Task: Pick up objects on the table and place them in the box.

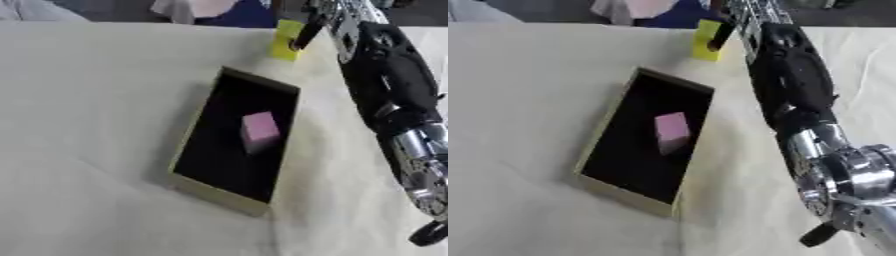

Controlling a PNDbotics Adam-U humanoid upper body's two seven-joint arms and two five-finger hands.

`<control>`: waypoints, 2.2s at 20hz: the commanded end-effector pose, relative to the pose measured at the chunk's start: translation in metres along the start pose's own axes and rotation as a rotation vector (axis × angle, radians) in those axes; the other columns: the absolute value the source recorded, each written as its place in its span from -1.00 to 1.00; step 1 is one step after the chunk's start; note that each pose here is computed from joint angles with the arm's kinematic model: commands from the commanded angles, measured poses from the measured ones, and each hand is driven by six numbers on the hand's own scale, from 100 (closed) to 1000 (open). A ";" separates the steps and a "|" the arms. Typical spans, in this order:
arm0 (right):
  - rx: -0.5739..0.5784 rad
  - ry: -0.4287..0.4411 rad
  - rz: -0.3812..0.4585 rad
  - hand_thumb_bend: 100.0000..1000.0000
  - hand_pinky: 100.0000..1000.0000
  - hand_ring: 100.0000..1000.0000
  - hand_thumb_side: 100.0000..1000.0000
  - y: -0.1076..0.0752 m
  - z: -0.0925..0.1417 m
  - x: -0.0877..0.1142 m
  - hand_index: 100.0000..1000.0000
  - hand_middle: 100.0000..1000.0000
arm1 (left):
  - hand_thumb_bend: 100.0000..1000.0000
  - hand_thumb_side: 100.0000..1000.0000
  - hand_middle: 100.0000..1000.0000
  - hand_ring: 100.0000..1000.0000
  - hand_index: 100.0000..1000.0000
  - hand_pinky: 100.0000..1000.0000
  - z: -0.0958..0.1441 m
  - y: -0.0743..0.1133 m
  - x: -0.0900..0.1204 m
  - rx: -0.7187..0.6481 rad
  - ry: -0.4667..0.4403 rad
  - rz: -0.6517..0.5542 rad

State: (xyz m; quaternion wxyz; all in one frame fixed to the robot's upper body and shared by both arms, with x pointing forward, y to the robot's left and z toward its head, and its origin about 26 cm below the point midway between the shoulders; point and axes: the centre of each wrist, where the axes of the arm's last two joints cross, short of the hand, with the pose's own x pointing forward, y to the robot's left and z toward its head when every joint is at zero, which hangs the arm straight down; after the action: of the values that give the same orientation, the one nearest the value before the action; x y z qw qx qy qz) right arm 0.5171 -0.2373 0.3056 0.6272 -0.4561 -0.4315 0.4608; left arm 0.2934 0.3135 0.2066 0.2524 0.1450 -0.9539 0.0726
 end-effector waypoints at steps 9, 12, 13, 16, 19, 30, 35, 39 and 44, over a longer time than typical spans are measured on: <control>-0.043 -0.009 -0.084 -0.71 0.96 0.86 -0.73 -0.011 0.005 0.001 0.98 0.68 | -0.60 0.38 0.46 0.43 0.65 0.29 -0.008 -0.002 0.007 -0.011 -0.038 0.012; -0.034 0.004 -0.099 -0.72 0.94 0.84 -0.72 -0.007 0.004 -0.001 0.94 0.64 | -0.60 0.39 0.46 0.43 0.65 0.29 -0.009 -0.002 0.007 -0.011 -0.039 0.014; -0.033 0.008 -0.105 -0.73 0.93 0.83 -0.71 -0.006 0.003 -0.001 0.92 0.61 | -0.61 0.39 0.46 0.43 0.65 0.29 -0.009 -0.002 0.007 -0.011 -0.040 0.014; -0.053 0.021 -0.113 -0.76 0.87 0.74 -0.76 -0.006 0.003 -0.003 0.76 0.40 | -0.61 0.39 0.46 0.43 0.65 0.29 -0.009 -0.002 0.007 -0.010 -0.040 0.014; -0.108 0.044 -0.104 -0.75 0.75 0.56 -0.89 -0.009 0.005 -0.004 0.50 0.05 | -0.61 0.39 0.46 0.44 0.65 0.29 -0.009 -0.002 0.007 -0.011 -0.040 0.015; -0.300 0.041 -0.070 -1.00 0.54 0.25 -1.00 -0.023 0.014 -0.002 0.17 -0.28 | -0.59 0.36 0.46 0.44 0.66 0.30 -0.009 -0.001 0.008 -0.012 -0.040 0.009; -0.375 -0.059 0.004 -1.00 0.49 0.20 -1.00 -0.044 0.024 -0.007 0.13 -0.31 | -0.58 0.34 0.46 0.44 0.66 0.30 -0.009 0.002 0.008 -0.013 -0.043 -0.001; -0.393 -0.213 0.084 -1.00 0.47 0.19 -1.00 -0.054 0.035 -0.012 0.13 -0.30 | -0.57 0.33 0.46 0.44 0.66 0.30 -0.009 0.003 0.008 -0.012 -0.043 -0.008; -0.348 -0.447 0.141 -1.00 0.44 0.18 -1.00 -0.050 0.051 -0.020 0.13 -0.30 | -0.56 0.32 0.46 0.44 0.66 0.30 -0.009 0.005 0.008 -0.011 -0.043 -0.014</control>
State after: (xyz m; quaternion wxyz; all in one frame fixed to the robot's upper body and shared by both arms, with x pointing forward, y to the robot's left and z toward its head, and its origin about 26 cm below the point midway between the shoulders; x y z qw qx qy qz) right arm 0.4837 -0.2519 0.3381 0.4285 -0.4712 -0.5798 0.5081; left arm 0.2932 0.3150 0.2074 0.2511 0.1457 -0.9542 0.0726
